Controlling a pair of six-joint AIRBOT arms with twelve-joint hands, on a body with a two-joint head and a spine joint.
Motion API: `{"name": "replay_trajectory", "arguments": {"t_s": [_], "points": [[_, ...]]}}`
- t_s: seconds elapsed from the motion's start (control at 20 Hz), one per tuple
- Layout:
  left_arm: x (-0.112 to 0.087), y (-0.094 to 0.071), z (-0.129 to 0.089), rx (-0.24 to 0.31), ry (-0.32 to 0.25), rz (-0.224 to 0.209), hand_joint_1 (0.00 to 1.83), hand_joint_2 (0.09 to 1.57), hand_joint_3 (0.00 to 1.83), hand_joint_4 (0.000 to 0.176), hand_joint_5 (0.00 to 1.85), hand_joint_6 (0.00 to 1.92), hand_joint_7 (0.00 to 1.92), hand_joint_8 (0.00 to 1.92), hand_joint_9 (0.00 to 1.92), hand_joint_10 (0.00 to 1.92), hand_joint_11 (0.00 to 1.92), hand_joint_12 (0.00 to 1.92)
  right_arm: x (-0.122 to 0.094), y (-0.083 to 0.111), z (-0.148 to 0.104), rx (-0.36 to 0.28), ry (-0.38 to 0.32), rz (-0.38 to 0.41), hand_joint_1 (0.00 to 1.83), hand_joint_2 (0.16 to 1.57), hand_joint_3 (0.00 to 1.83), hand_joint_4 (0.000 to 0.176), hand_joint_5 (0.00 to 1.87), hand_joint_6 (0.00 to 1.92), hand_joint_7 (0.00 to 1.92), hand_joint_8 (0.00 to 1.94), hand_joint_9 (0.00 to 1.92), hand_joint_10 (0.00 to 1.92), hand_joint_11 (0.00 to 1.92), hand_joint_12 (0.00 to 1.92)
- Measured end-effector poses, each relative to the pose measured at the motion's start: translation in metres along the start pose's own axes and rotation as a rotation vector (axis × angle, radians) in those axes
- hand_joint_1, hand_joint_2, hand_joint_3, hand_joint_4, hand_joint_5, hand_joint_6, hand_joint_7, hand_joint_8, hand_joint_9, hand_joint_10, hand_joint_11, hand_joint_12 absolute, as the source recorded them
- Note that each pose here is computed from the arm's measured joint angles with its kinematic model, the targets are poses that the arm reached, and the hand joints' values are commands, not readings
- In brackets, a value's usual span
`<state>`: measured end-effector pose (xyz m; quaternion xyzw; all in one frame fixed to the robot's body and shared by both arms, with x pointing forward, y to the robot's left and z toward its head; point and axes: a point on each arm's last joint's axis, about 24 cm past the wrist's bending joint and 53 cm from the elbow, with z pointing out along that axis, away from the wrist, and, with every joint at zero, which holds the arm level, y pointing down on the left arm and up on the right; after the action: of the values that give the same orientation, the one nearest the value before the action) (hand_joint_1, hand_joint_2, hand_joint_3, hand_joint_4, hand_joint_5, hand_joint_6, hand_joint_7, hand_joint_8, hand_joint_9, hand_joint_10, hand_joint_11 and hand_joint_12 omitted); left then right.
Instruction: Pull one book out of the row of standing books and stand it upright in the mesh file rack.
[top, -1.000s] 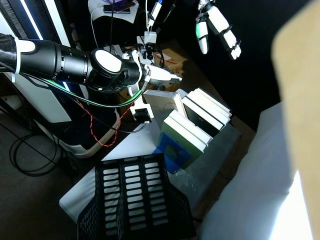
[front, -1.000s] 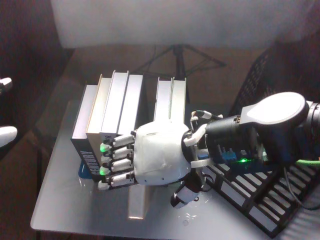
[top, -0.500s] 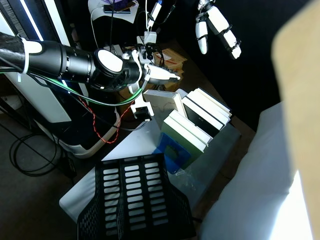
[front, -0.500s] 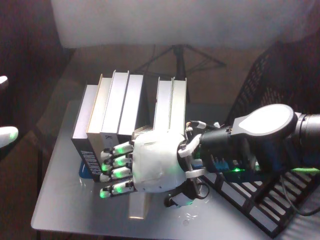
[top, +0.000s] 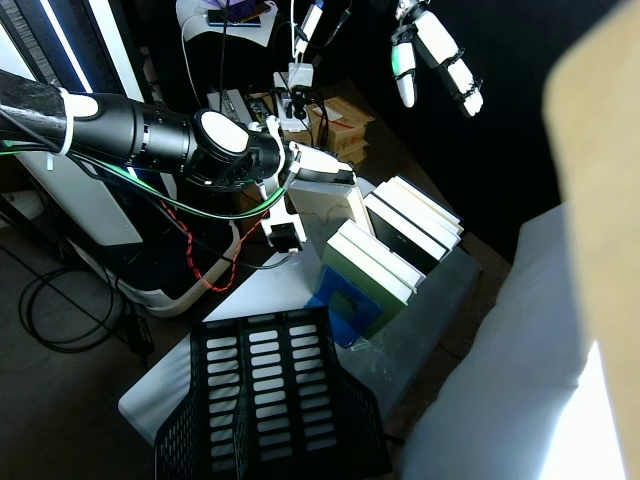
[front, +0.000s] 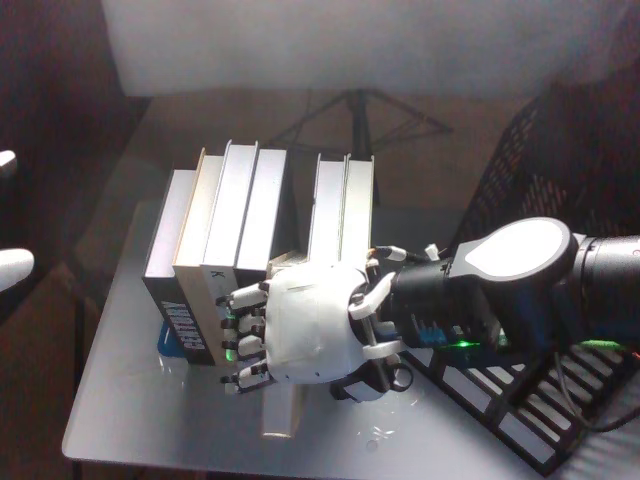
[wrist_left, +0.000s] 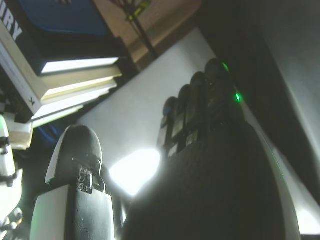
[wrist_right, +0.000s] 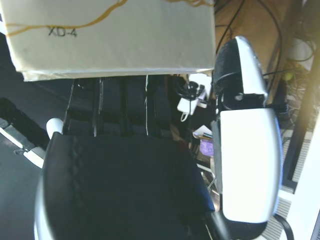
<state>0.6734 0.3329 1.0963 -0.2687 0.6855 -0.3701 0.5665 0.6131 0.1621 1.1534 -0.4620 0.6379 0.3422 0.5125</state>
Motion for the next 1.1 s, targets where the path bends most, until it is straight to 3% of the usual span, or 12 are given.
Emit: {"name": "replay_trajectory", "arguments": {"t_s": [0.1, 0.15, 0.2, 0.25, 0.3, 0.4, 0.5, 0.6, 0.65, 0.85, 0.95, 1.1], "points": [[0.000, 0.000, 0.000, 0.001, 0.000, 0.000, 0.47, 1.26, 0.00, 0.026, 0.04, 0.00, 0.00, 0.00, 0.00, 0.00, 0.00, 0.00, 0.000, 0.000, 0.000, -0.001, 0.000, 0.000, 0.98, 1.10, 0.00, 0.076, 0.30, 0.01, 0.31, 0.00, 0.28, 0.02, 0.00, 0.56], [0.000, 0.000, 0.000, 0.001, 0.000, 0.000, 0.43, 1.24, 0.00, 0.031, 0.04, 0.00, 0.00, 0.00, 0.00, 0.00, 0.00, 0.00, 0.000, 0.000, 0.000, -0.001, 0.000, 0.000, 0.89, 1.06, 0.00, 0.071, 0.06, 0.00, 0.06, 0.00, 0.06, 0.00, 0.00, 0.11], [0.000, 0.000, 0.000, 0.002, -0.001, 0.000, 0.39, 1.24, 0.00, 0.028, 0.04, 0.00, 0.00, 0.00, 0.00, 0.00, 0.00, 0.00, 0.000, 0.000, 0.000, 0.000, 0.000, -0.002, 0.87, 1.02, 0.00, 0.041, 0.01, 0.00, 0.04, 0.01, 0.04, 0.01, 0.00, 0.02], [0.000, 0.000, 0.000, 0.001, -0.001, 0.000, 0.41, 1.25, 0.00, 0.014, 0.06, 0.01, 0.00, 0.00, 0.00, 0.00, 0.00, 0.00, 0.000, 0.000, 0.000, -0.001, 0.000, -0.003, 0.87, 0.98, 0.00, 0.045, 0.00, 0.00, 0.02, 0.00, 0.01, 0.00, 0.00, 0.00], [0.000, 0.000, 0.000, 0.002, -0.001, 0.000, 0.43, 1.25, 0.00, 0.012, 0.06, 0.01, 0.00, 0.00, 0.00, 0.00, 0.00, 0.00, -0.001, 0.001, 0.000, -0.002, -0.001, -0.008, 0.87, 1.02, 0.00, 0.057, 0.00, 0.00, 0.01, 0.00, 0.00, 0.00, 0.00, 0.00], [-0.001, -0.001, 0.000, 0.004, -0.006, -0.002, 0.41, 1.24, 0.00, 0.012, 0.06, 0.01, 0.00, 0.00, 0.00, 0.00, 0.00, 0.00, -0.006, 0.001, 0.000, -0.003, -0.008, -0.017, 0.98, 1.07, 0.00, 0.043, 0.04, 0.01, 0.04, 0.01, 0.02, 0.01, 0.00, 0.00], [-0.002, -0.002, 0.000, 0.007, -0.009, -0.003, 0.46, 1.23, 0.00, 0.010, 0.06, 0.00, 0.00, 0.00, 0.00, 0.00, 0.00, 0.00, -0.008, 0.001, 0.001, -0.002, -0.011, -0.022, 0.92, 1.09, 0.01, 0.044, 0.00, 0.00, 0.02, 0.00, 0.00, 0.00, 0.00, 0.00], [-0.003, -0.002, 0.000, 0.007, -0.012, -0.007, 0.40, 1.23, 0.00, 0.017, 0.05, 0.00, 0.00, 0.00, 0.00, 0.00, 0.00, 0.00, -0.008, 0.003, 0.002, -0.005, -0.011, -0.022, 0.84, 1.07, 0.00, 0.056, 0.00, 0.00, 0.00, 0.00, 0.00, 0.00, 0.00, 0.00], [-0.003, -0.001, 0.000, 0.007, -0.015, -0.009, 0.42, 1.24, 0.00, 0.023, 0.07, 0.01, 0.00, 0.00, 0.00, 0.00, 0.00, 0.00, -0.008, 0.004, 0.003, -0.007, -0.012, -0.021, 0.83, 1.07, 0.00, 0.046, 0.00, 0.00, 0.00, 0.00, 0.00, 0.00, 0.00, 0.00], [-0.004, -0.001, -0.001, 0.006, -0.016, -0.010, 0.30, 1.25, 0.00, 0.023, 0.00, 0.00, 0.00, 0.00, 0.00, 0.00, 0.00, 0.00, -0.002, 0.004, 0.009, -0.001, -0.001, -0.020, 0.84, 1.06, 0.00, 0.061, 0.00, 0.00, 0.00, 0.00, 0.00, 0.00, 0.00, 0.00], [-0.004, -0.001, -0.001, 0.006, -0.018, -0.013, 0.48, 1.30, 0.02, 0.029, 0.01, 0.00, 0.00, 0.00, 0.00, 0.00, 0.00, 0.00, 0.003, 0.001, 0.010, 0.011, 0.009, -0.025, 0.87, 0.99, 0.00, 0.038, 0.00, 0.00, 0.00, 0.00, 0.00, 0.00, 0.00, 0.00], [-0.005, -0.003, -0.001, 0.012, -0.022, -0.018, 0.48, 1.33, 0.02, 0.033, 0.01, 0.00, 0.00, 0.00, 0.00, 0.00, 0.00, 0.00, 0.006, -0.005, 0.010, 0.033, 0.015, -0.026, 0.86, 0.99, 0.00, 0.050, 0.00, 0.00, 0.00, 0.00, 0.00, 0.00, 0.00, 0.00]]}}
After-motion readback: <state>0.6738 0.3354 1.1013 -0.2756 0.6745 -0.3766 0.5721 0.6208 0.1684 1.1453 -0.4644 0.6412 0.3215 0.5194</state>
